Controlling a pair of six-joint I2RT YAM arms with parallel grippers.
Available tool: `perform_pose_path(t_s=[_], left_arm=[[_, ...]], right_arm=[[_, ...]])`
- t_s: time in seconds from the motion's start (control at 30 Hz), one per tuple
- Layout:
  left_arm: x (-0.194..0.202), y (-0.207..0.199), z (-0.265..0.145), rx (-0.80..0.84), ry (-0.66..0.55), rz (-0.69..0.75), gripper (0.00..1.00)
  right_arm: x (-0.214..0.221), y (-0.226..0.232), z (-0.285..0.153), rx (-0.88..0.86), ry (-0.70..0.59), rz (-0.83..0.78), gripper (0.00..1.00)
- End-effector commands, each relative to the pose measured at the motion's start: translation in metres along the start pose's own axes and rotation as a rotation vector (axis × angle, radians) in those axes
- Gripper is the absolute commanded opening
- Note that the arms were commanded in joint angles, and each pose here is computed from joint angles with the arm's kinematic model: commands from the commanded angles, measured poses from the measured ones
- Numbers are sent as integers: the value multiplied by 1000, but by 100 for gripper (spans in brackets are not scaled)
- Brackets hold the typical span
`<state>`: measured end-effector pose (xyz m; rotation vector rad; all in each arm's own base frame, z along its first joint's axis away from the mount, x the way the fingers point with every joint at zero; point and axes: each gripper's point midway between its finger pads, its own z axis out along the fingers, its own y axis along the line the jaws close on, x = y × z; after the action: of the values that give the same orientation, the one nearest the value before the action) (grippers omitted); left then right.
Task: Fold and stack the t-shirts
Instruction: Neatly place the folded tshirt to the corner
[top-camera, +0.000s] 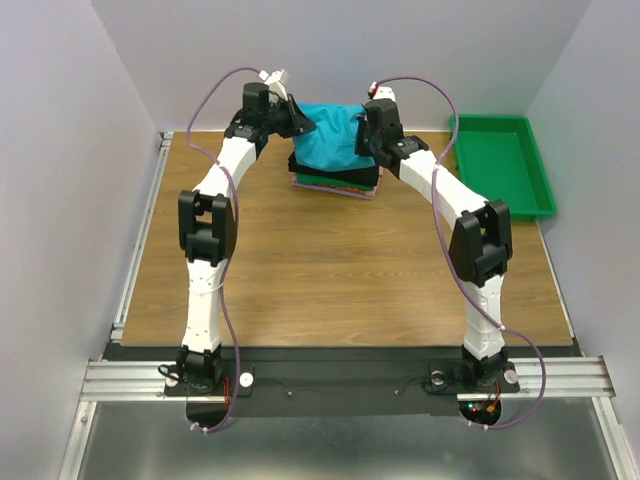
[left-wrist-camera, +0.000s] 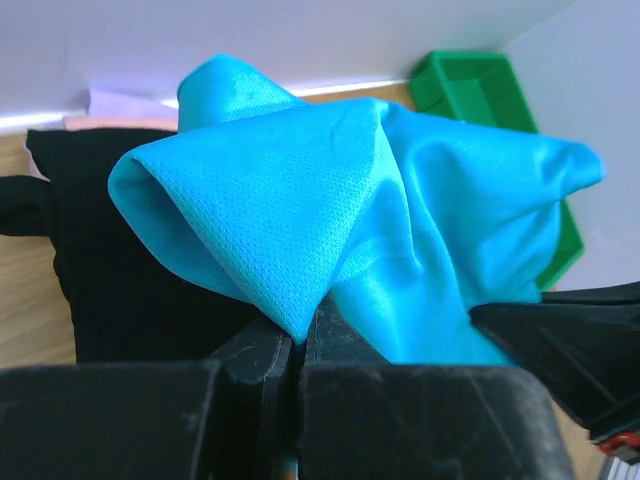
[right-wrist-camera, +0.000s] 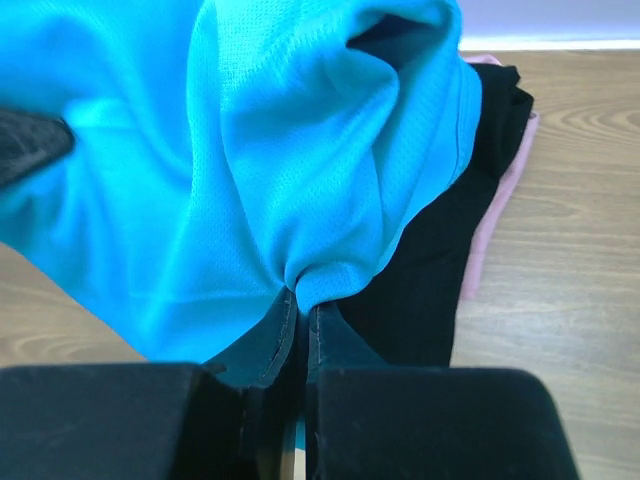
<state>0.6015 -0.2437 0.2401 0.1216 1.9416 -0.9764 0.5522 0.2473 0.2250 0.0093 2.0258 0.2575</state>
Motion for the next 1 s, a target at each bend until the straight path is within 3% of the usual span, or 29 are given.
perform_pose_path(t_s=[0.0, 0.23, 0.33, 0.37, 0.4, 0.43, 0.47, 0.5, 0.53, 0.6, 0.77, 0.8, 0.87, 0.97], left_arm=[[-13, -9, 8, 46, 1, 18, 0], [-5, 13, 22, -1, -13, 2, 2], [-2, 25, 25, -24, -11, -17, 29], [-2, 26, 25, -30, -11, -22, 34], [-7, 29, 24, -42, -23, -22, 40], [-9, 31, 23, -53, -28, -25, 50], [-14, 31, 21, -64, -37, -22, 94], [-23, 27, 16, -77, -54, -16, 99], [-27, 24, 13, -80, -62, -8, 99], [-38, 19, 4, -108, -81, 1, 99], [-66, -18, -44, -147, -130, 50, 99], [-65, -26, -60, -159, -129, 57, 99], [-59, -36, -74, -165, -117, 62, 99], [-36, -46, -110, -215, -94, 44, 98]], right_arm=[[-20, -5, 16, -31, -45, 43, 1], [19, -28, 45, -14, 46, 69, 5], [25, -36, 48, 5, 60, 86, 19], [24, -38, 47, 9, 58, 90, 24], [22, -43, 46, 27, 51, 94, 45], [25, -44, 46, 30, 58, 98, 55], [19, -48, 42, 54, 41, 104, 63], [19, -52, 39, 67, 41, 105, 71], [15, -57, 35, 91, 30, 107, 87], [-3, -58, 19, 99, -7, 118, 100], [-18, -60, -26, 90, -33, 126, 100], [-35, -57, -48, 69, -68, 142, 100], [-18, -59, -63, 56, -33, 160, 100], [-29, -57, -109, 15, -72, 203, 100]])
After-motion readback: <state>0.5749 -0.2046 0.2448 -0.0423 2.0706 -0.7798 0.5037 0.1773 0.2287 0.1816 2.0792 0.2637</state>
